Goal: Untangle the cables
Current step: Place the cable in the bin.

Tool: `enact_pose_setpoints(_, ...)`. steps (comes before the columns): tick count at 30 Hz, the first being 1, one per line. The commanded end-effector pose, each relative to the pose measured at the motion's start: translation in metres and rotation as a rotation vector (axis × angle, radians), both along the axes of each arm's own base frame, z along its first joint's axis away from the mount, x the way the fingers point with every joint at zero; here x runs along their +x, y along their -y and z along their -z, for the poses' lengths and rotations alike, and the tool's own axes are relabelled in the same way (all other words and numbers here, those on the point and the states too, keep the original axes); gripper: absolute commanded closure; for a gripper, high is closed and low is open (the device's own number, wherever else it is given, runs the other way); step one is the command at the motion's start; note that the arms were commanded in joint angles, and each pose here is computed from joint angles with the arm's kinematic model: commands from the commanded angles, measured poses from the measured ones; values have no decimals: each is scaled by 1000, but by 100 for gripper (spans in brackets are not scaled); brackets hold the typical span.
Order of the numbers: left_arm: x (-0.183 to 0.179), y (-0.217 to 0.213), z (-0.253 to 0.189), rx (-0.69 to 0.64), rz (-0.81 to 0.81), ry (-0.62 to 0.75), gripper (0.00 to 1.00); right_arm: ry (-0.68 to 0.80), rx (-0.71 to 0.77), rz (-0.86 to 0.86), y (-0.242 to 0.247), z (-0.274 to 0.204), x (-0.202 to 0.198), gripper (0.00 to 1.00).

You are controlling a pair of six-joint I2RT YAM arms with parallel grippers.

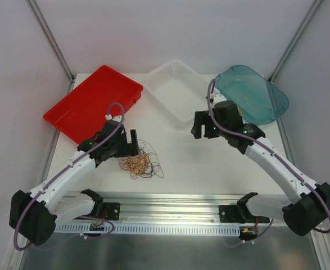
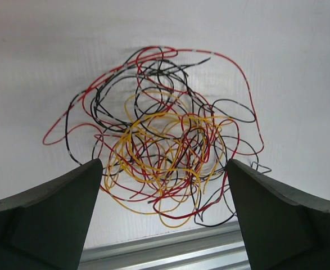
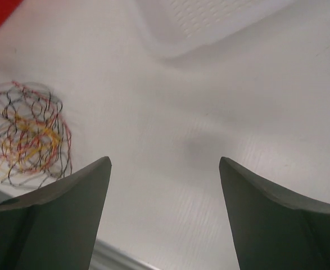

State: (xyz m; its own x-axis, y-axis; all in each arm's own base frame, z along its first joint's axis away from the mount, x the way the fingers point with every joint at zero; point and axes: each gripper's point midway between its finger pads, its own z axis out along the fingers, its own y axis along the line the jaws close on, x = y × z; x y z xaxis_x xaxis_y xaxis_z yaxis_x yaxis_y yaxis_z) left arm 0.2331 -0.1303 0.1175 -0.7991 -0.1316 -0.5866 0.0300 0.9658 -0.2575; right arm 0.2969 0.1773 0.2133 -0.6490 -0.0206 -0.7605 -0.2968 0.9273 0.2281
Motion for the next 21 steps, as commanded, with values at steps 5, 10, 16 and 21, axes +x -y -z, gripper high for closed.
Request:
enact_pose_setpoints(5, -28, 23, 44, -134, -63, -252, 17, -33, 65, -125, -55, 26, -52, 18)
enact_pose_setpoints(10, -25, 69, 52, -178, 26, -271, 34, -28, 62, -121, -54, 36, -66, 18)
enact_pose_setpoints(16, -29, 154, 37, -187, 228, -261, 40, 68, 15, -12, -16, 22, -66, 18)
enact_pose_setpoints(21, -28, 209, -3, -258, 359, -201, 37, 156, -2, 89, 22, 8, -74, 18)
